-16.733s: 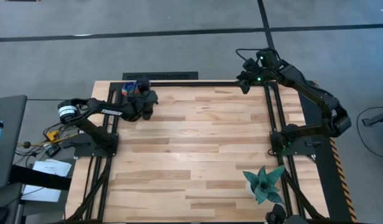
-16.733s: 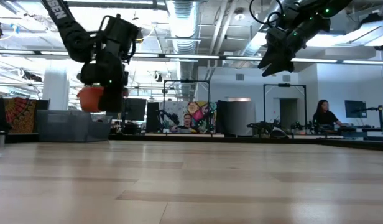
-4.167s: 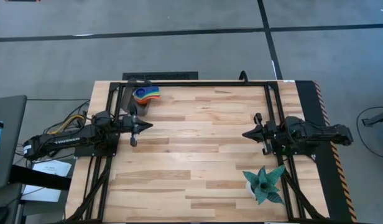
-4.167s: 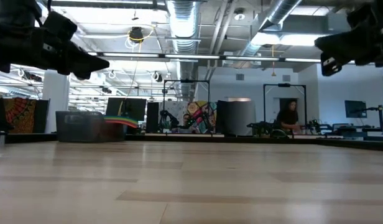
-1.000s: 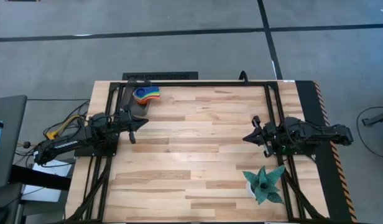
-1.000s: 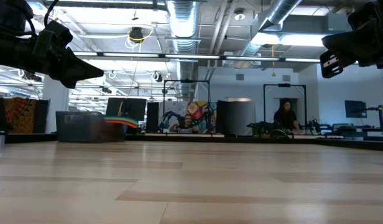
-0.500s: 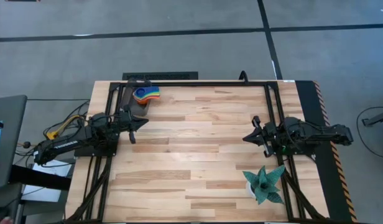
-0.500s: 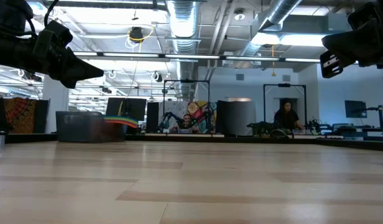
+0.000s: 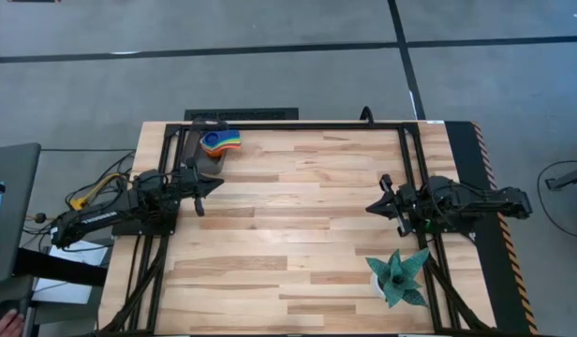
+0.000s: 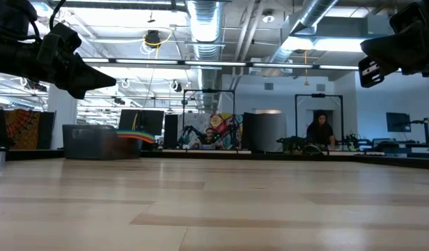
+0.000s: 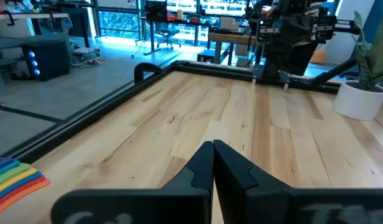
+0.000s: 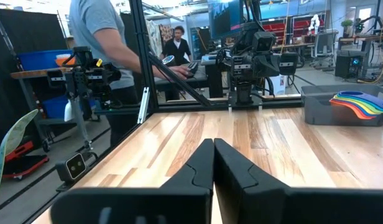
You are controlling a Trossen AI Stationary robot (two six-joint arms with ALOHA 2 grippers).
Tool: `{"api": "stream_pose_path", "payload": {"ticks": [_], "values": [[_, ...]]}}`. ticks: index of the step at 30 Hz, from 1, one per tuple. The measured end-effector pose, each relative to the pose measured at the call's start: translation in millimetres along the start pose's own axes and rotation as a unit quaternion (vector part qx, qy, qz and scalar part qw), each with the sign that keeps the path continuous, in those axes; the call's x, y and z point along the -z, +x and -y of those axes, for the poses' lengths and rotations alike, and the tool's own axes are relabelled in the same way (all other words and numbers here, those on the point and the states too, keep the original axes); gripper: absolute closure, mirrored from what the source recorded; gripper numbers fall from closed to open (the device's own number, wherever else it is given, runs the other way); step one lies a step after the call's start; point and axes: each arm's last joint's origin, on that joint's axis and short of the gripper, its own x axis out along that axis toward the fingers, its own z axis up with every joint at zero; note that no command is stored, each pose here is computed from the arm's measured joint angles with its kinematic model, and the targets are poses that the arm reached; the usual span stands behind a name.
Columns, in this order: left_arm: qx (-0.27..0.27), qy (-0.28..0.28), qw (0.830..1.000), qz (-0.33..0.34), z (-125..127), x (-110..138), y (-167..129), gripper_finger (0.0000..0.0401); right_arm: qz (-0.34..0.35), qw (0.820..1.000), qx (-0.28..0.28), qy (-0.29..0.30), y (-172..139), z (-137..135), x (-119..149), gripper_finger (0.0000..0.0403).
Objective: Nest measuring cups in basket
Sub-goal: Return to Home Position
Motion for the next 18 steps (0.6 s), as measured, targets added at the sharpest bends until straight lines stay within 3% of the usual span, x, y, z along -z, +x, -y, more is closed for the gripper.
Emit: {"api": "stream_pose_path", "payload": {"ticks": [18], "values": [[0.0, 0.0, 1.0, 0.0, 0.0, 0.0, 0.0, 0.0401, 0.0, 1.0, 0.0, 0.0, 0.0, 0.0, 0.0, 0.0368]]}}
